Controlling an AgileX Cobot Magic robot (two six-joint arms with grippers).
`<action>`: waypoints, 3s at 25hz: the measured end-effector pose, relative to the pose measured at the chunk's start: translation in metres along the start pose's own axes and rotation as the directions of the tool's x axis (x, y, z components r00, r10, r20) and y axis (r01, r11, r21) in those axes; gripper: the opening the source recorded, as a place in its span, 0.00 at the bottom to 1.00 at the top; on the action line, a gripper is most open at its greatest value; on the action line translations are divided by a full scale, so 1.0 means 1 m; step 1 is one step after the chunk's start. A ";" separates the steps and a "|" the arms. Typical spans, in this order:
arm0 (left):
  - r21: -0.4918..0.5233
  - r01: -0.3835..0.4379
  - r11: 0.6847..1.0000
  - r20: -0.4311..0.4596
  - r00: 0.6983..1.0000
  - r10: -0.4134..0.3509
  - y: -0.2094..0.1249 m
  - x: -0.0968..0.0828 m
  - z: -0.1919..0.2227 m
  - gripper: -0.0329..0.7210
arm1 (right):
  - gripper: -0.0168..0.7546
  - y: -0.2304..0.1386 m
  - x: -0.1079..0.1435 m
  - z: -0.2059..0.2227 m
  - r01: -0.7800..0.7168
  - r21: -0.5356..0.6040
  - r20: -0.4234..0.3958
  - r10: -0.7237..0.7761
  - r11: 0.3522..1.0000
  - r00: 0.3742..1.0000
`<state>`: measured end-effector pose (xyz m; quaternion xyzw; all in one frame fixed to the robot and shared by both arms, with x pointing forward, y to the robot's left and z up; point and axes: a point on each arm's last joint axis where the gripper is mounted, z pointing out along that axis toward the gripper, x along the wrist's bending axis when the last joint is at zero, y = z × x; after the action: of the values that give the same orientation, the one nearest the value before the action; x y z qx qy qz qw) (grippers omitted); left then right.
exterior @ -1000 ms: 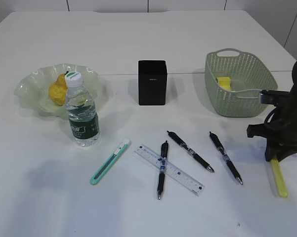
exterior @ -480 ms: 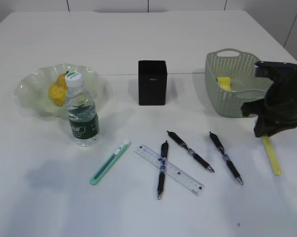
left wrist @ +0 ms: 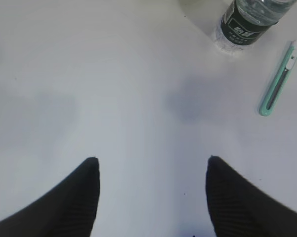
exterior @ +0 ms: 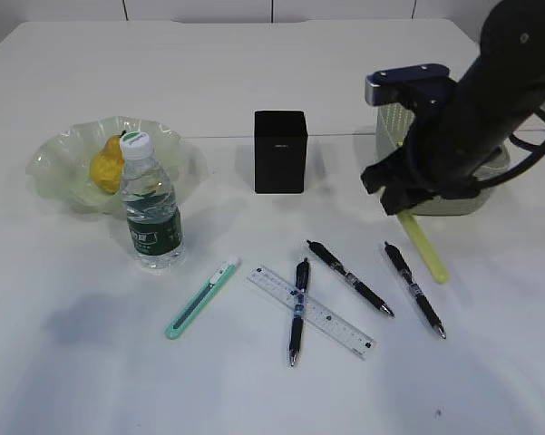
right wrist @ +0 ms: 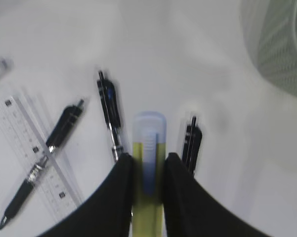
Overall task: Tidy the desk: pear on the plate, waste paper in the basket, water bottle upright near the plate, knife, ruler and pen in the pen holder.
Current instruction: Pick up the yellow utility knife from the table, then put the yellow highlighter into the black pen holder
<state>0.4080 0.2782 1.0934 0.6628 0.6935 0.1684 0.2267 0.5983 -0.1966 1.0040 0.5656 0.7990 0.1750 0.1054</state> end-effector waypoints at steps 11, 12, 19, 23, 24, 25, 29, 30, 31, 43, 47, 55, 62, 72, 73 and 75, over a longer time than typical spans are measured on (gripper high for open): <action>0.000 0.000 1.000 0.000 1.000 0.000 0.000 0.000 0.000 0.67 | 0.18 0.065 0.001 -0.041 -0.018 -0.401 -0.001 0.019 0.916 1.000; 0.000 0.000 1.000 0.000 1.000 0.000 0.000 0.000 0.000 0.67 | 0.18 0.070 0.001 -0.042 -0.024 -0.428 -0.004 0.024 0.903 1.000; 0.002 0.000 1.000 0.000 1.000 0.000 0.000 0.000 0.000 0.67 | 0.18 0.101 -0.002 -0.022 -0.047 -0.507 -0.017 0.045 0.861 0.999; 0.002 0.000 1.000 0.000 1.000 0.000 0.000 0.000 0.000 0.67 | 0.18 0.117 -0.004 -0.007 -0.081 -0.557 -0.039 0.072 0.826 0.997; 0.002 0.000 1.000 0.000 1.000 0.000 0.000 0.000 0.000 0.67 | 0.18 0.122 -0.004 -0.003 -0.086 -0.577 -0.041 0.076 0.812 0.996; 0.002 0.000 1.000 0.000 1.000 0.000 0.000 0.000 0.000 0.67 | 0.18 0.126 -0.004 0.002 -0.089 -0.600 -0.042 0.080 0.795 0.996; 0.002 0.000 1.000 0.000 1.000 0.000 0.000 0.000 0.000 0.67 | 0.18 0.142 -0.004 0.018 -0.089 -0.690 -0.035 0.090 0.718 0.995; 0.002 0.000 1.000 0.000 1.000 0.000 0.000 0.000 0.000 0.67 | 0.18 0.146 -0.003 0.021 -0.088 -0.706 -0.035 0.090 0.703 0.995; 0.002 0.000 1.000 0.000 1.000 0.000 0.000 0.000 0.000 0.67 | 0.18 0.150 -0.002 0.025 -0.087 -0.720 -0.034 0.090 0.689 0.995; 0.027 0.000 1.000 -0.005 1.000 0.000 -0.002 0.000 0.000 0.67 | 0.18 0.166 0.001 0.067 -0.089 -0.749 -0.039 0.090 0.657 0.995; 0.031 0.000 1.000 -0.006 1.000 0.000 -0.003 0.001 0.000 0.67 | 0.18 0.165 0.001 0.075 -0.107 -0.753 -0.051 0.106 0.649 0.993; 0.049 0.000 0.999 -0.009 1.000 0.000 -0.004 0.001 0.000 0.67 | 0.18 0.159 -0.001 0.109 -0.134 -0.742 -0.061 0.133 0.657 0.989; 0.051 0.000 0.999 -0.010 1.000 0.000 -0.005 0.001 0.000 0.67 | 0.24 0.156 0.005 0.121 -0.139 -0.733 -0.068 0.131 0.666 0.989; 0.079 0.001 0.997 -0.015 1.000 0.001 -0.007 0.001 0.000 0.67 | 0.40 0.152 0.010 0.125 -0.141 -0.692 -0.076 0.122 0.708 0.990; 0.084 0.001 0.997 -0.016 1.000 0.001 -0.008 0.001 0.000 0.67 | 0.40 0.150 0.010 0.127 -0.142 -0.669 -0.078 0.120 0.729 0.990; 0.094 0.001 0.996 -0.018 1.000 0.001 -0.009 0.002 0.000 0.67 | 0.40 0.146 0.012 0.129 -0.142 -0.622 -0.083 0.116 0.770 0.990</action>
<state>0.4005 0.2793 1.0890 0.6711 0.7027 0.1417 0.1891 0.7686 -0.1209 0.9441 0.5484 0.6566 0.4485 0.2590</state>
